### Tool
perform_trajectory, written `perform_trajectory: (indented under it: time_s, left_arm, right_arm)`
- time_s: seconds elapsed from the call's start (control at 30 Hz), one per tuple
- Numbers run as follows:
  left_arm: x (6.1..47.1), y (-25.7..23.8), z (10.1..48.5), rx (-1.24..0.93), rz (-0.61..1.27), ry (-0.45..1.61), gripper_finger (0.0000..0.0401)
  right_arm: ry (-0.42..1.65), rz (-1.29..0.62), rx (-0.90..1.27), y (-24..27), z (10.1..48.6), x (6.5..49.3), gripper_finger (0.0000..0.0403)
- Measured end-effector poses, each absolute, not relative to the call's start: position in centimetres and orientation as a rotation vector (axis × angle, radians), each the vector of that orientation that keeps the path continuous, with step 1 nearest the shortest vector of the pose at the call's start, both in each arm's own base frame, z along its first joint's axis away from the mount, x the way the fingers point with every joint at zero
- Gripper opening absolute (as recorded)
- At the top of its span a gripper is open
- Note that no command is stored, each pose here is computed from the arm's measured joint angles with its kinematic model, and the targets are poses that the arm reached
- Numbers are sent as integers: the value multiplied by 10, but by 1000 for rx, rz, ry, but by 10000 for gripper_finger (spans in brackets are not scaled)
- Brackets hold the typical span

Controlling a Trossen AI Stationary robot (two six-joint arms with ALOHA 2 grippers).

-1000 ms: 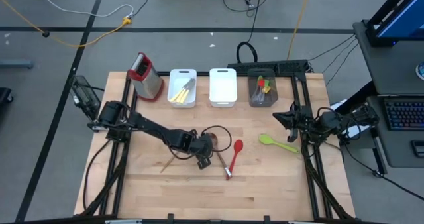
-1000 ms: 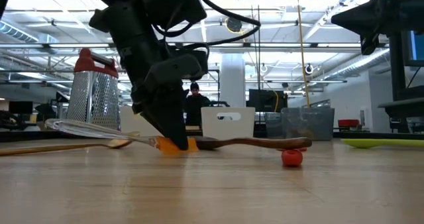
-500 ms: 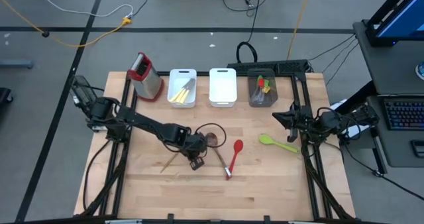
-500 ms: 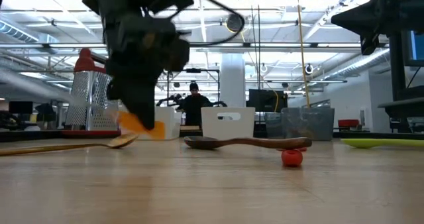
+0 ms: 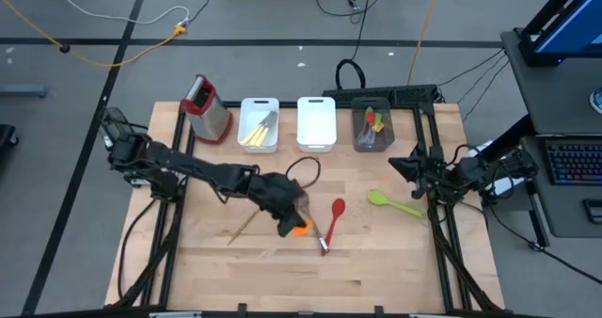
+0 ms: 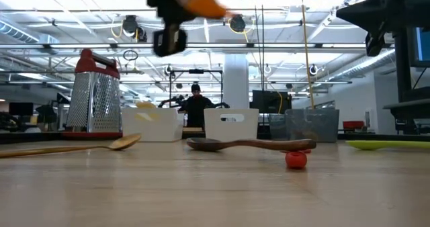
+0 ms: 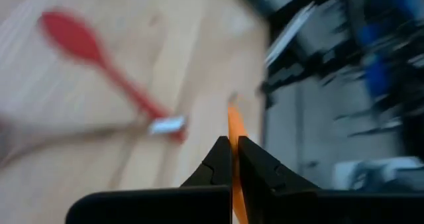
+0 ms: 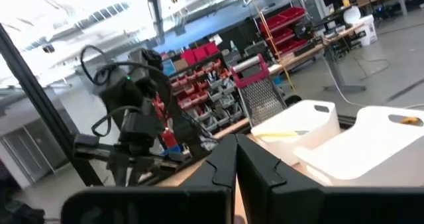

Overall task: Pick & Place Kitchen Items
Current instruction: Put the orange spatula into the black bin

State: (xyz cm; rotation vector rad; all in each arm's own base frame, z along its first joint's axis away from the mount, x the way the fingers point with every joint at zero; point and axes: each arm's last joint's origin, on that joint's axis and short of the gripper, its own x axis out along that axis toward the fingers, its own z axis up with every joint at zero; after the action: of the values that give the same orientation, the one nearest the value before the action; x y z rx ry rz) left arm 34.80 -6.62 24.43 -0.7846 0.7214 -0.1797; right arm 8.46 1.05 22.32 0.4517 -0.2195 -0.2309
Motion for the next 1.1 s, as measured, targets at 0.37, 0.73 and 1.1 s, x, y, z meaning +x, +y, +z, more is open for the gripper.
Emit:
perform_trajectory:
  time_s: [0.37,0.73,1.1]
  left_arm:
    - [369,-32,276,-900,-195,306,0]
    - [403,18,280,-924,-91,130,0]
    - [457,52,296,-806,-147,119,0]
  right_arm:
    - [-278,-284,466,8,228,83,4]
    - [-223,-335,474,10,223,92,4]
    - [-271,-322,547,15,228,107,4]
